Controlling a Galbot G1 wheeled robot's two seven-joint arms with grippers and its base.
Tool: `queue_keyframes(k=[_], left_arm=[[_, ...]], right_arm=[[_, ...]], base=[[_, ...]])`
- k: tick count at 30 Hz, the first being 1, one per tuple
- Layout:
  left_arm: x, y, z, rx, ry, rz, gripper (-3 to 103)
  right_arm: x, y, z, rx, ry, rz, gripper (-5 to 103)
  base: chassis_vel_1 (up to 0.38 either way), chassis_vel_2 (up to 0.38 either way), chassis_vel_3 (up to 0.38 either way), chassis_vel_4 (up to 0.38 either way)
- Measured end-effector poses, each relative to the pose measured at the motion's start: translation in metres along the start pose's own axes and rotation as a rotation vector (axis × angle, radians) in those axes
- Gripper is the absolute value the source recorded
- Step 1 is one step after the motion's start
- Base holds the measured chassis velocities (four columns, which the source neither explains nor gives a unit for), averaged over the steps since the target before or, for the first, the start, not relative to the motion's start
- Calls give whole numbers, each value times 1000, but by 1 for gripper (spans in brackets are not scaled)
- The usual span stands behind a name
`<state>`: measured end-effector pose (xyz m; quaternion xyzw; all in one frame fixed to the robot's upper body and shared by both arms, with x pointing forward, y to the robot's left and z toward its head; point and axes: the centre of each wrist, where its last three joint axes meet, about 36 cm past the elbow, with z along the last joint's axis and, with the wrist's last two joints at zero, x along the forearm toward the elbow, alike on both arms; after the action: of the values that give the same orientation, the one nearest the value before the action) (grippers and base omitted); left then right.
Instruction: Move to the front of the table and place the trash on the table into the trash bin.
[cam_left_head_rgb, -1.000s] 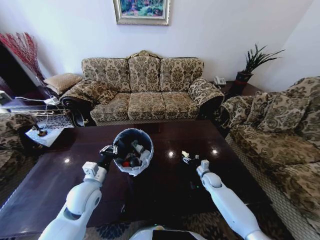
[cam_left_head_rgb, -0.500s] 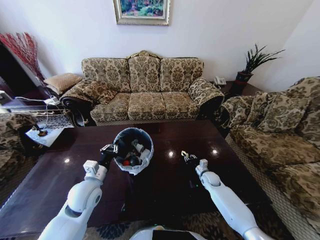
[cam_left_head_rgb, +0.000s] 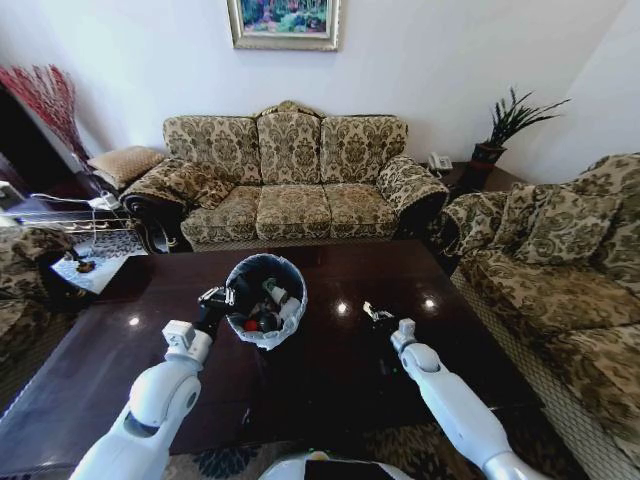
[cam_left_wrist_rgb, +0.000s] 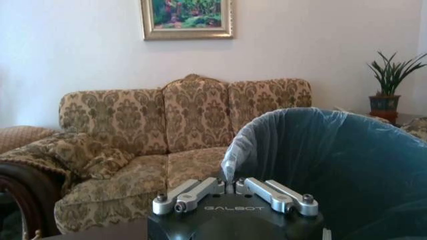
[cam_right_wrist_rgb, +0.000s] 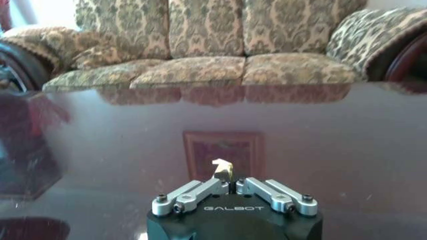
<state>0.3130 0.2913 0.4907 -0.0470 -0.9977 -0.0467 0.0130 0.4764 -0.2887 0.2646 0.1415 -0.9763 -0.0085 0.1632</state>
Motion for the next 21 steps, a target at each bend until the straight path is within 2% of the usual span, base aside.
queue_keyframes(k=[5,8,10,12,13,16,17,18,20,21], left_arm=[[-3,0,-1,-11,10,29,3],[-12,4,-5,-25,19,56,3],[-15,5,-5,-28,22,61,3],[-23,10,-3,-34,37,76,3],[-23,10,-3,-34,37,76,3],[-39,15,3,-55,64,113,3],[-39,15,3,-55,64,113,3],[-44,15,4,-60,71,124,3],[-59,13,7,-71,93,164,3],[-59,13,7,-71,93,164,3]], right_arm=[[21,8,-15,-32,-66,24,-2],[48,16,-50,-23,-160,-3,0],[54,19,-62,-19,-186,-16,0],[77,35,-105,-9,-268,-68,0],[77,35,-105,-9,-268,-68,0],[117,66,-178,11,-379,-176,0],[117,66,-178,11,-379,-176,0],[126,74,-197,16,-398,-216,0],[153,97,-244,23,-423,-361,0],[153,97,-244,23,-423,-361,0]], base=[[0,0,0,0],[0,0,0,0],[0,0,0,0],[0,0,0,0],[0,0,0,0],[0,0,0,0],[0,0,0,0],[0,0,0,0],[0,0,0,0],[0,0,0,0]])
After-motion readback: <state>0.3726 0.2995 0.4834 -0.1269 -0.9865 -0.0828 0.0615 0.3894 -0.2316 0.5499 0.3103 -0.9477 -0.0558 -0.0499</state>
